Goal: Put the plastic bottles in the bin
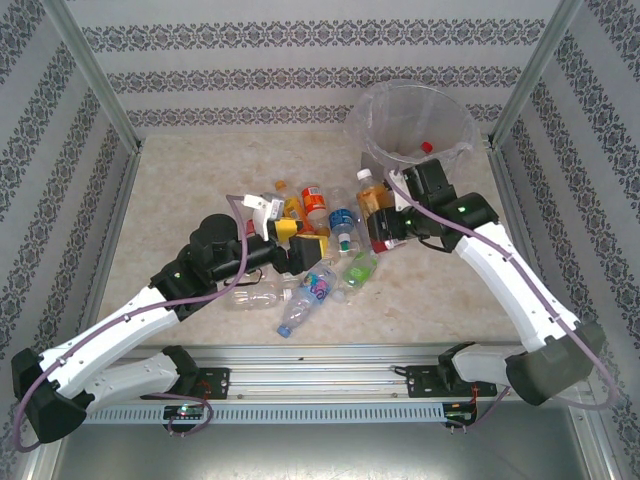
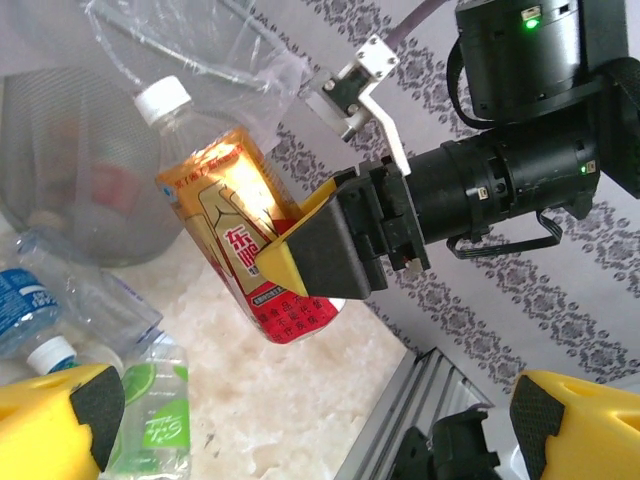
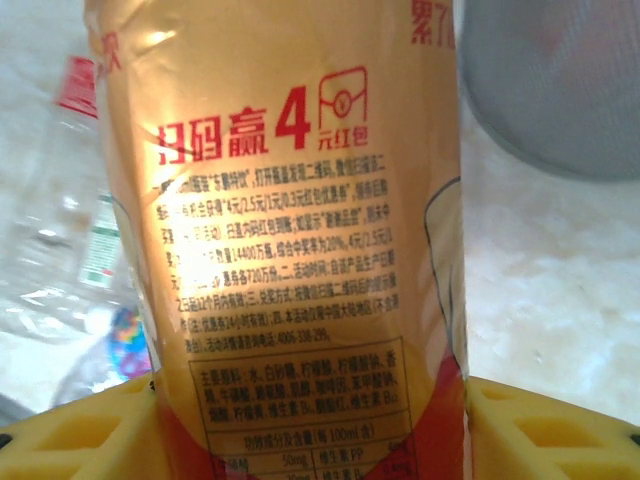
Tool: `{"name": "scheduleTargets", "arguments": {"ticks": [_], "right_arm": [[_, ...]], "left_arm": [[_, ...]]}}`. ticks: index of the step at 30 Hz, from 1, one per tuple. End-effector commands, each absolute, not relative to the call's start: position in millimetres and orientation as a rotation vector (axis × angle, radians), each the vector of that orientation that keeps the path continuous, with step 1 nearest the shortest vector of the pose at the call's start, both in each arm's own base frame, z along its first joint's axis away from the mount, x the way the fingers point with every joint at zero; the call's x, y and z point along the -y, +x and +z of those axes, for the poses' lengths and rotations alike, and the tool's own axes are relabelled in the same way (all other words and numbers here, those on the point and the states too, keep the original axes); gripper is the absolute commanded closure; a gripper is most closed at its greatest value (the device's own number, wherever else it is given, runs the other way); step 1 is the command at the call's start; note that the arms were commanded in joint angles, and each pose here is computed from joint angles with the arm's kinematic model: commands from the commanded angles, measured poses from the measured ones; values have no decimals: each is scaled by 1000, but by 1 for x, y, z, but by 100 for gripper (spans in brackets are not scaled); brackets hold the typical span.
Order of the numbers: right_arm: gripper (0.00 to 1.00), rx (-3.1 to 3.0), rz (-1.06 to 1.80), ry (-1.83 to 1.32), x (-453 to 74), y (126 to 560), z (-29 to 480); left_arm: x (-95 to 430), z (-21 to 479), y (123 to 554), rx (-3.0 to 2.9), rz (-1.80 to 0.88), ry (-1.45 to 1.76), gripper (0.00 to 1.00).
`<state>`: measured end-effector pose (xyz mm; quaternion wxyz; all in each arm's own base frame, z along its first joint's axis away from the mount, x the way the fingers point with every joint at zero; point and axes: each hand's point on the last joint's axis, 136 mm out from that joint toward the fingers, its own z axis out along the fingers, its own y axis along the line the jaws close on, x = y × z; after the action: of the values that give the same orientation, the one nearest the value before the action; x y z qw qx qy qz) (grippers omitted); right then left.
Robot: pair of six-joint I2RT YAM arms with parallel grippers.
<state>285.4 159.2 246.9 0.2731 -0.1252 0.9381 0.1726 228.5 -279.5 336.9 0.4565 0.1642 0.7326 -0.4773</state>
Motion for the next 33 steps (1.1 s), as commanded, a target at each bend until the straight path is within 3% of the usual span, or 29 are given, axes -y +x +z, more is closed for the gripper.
{"name": "scheduleTargets", "arguments": {"ticks": [1,10,17,23,33], "right_arm": [[38,-2416,621,-349,-176,279,290],[38,-2204,623,-318,-172,299,374],[39,-2100,557,-165,-137,340,423],[40,-2108,510,1,-103,391,429],[40,-2228,270,140,-55,461,391]], "left_arm": [[279,379,221,-1661,-1253,377,0],[272,415,222,-1572,-1251,343,0],[268,433,218,-1536,-1239,363,0],[264,437,214,-1556,-1171,414,0],[257,419,215,-1626,-1093,429,0]]}}
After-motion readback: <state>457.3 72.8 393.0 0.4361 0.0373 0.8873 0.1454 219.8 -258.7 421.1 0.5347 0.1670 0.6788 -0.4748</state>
